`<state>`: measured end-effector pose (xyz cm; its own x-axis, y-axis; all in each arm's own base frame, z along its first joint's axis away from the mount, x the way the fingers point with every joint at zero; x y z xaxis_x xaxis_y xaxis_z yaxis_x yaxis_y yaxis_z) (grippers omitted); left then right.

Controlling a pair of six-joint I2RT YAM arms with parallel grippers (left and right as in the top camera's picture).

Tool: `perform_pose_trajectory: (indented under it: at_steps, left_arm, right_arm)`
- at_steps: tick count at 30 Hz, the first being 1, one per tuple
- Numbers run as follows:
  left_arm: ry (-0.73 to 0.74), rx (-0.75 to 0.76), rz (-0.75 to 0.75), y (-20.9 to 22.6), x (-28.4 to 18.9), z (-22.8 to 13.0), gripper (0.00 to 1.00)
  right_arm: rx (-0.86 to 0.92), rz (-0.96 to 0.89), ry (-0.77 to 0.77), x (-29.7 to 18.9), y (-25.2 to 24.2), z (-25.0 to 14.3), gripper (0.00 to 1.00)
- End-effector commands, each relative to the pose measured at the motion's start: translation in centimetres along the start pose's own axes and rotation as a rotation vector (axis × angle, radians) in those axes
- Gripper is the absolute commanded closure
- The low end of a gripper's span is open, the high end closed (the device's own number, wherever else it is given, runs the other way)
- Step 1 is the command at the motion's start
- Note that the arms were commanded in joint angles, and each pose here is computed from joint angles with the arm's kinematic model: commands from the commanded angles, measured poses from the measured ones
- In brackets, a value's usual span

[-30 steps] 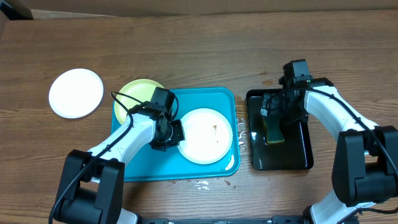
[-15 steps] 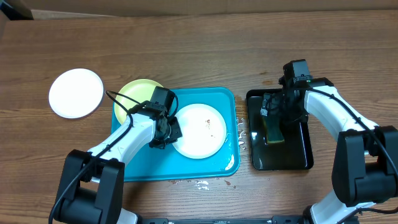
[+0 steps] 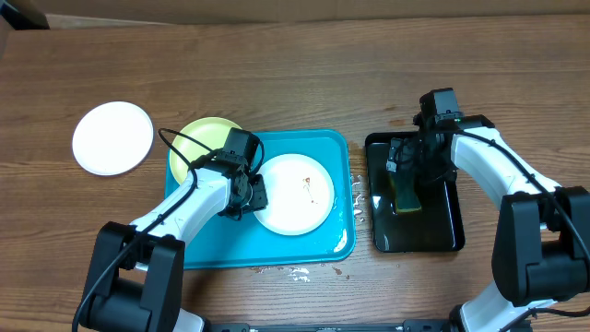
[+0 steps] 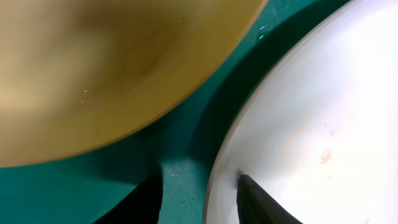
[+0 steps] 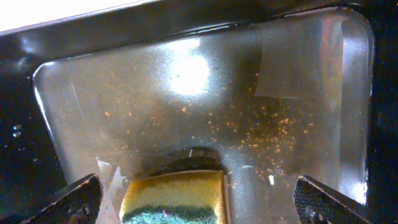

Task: Clean dirty plates on tray and stack at the side
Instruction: 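Lower the right gripper onto the sponge in the black tray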

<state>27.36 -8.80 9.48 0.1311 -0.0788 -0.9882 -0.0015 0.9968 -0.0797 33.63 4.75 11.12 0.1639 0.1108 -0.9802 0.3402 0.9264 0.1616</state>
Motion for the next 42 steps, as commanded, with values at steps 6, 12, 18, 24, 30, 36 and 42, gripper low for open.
perform_pose_trajectory:
  at_steps: [6,12,18,24,30,36,42]
  left_arm:
    - [0.002,0.019,-0.002,0.0,0.1,-0.2,0.96]
    - [0.002,0.019,-0.009,0.0,0.1,-0.2,0.94]
    - [0.001,0.020,-0.009,0.0,0.1,-0.2,0.91]
    - [-0.002,0.020,-0.009,-0.1,0.1,-0.2,0.90]
    - [0.000,0.020,-0.006,0.0,0.1,-0.2,0.90]
    - [0.004,0.020,-0.004,0.0,0.1,-0.2,0.89]
    - [0.004,0.020,-0.004,0.0,0.1,-0.2,0.88]
  right_arm:
    - [0.011,0.005,0.066,-0.1,0.0,-0.5,0.00]
    - [0.009,0.003,0.072,-1.7,0.5,0.2,0.00]
    - [-0.034,-0.032,0.146,-0.4,0.4,-2.1,0.04]
    - [-0.099,-0.028,0.080,2.3,0.7,-3.3,0.16]
    - [-0.105,-0.051,-0.042,2.8,0.6,-2.0,0.96]
    - [-0.101,-0.052,-0.042,0.4,1.6,-0.4,0.07]
    - [-0.095,-0.111,0.065,0.0,0.8,-1.8,0.10]
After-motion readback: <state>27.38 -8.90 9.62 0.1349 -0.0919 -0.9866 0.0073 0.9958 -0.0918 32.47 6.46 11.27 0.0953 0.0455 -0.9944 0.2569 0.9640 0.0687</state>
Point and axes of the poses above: each gripper's point midway between its finger pads, its own x axis out along the fingers, its own y axis along the line the jaws close on, z = x × y, the point moved 9 cm from there along -x, back along the fingers, and after that the axes turned 12 degrees about x, right-handed, at the moved point
